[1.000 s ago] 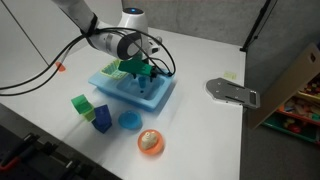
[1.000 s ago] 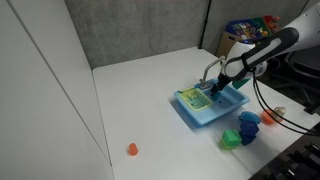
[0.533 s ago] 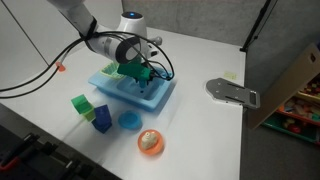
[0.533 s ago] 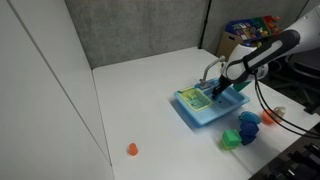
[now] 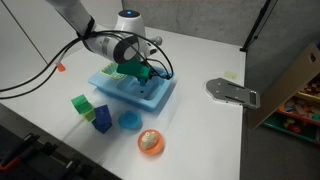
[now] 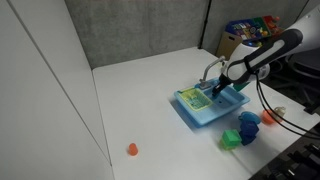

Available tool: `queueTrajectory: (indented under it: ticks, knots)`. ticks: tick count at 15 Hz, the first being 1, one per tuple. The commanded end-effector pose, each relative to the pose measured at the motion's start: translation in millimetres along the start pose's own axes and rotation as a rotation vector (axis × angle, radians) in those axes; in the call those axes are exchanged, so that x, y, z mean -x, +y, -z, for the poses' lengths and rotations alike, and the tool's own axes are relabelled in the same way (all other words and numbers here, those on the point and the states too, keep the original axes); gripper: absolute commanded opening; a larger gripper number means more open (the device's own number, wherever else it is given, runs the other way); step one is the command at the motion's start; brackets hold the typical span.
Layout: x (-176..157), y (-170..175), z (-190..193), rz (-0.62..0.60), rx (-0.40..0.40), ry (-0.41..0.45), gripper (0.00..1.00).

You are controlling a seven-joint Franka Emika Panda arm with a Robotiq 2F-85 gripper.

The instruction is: Pick up the blue cup from the sink and put it on the table

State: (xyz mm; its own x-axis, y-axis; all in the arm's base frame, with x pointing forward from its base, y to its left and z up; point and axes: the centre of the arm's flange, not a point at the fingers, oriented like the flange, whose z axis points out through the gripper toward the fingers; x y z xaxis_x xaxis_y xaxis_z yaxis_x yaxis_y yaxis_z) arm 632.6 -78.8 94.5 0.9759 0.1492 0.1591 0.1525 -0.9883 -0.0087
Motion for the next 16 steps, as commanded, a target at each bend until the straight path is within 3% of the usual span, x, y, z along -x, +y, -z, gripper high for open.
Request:
queueTrajectory:
  ticks: [1,6,9,16]
  knots:
    - [13,-4,39,0.016,0.006,-0.018,0.17]
    - [2,-1,84,0.025,0.026,-0.05,0.17]
    - [-7,-2,109,0.033,0.02,-0.121,0.17]
    - [12,28,166,-0.012,0.06,-0.222,0.17]
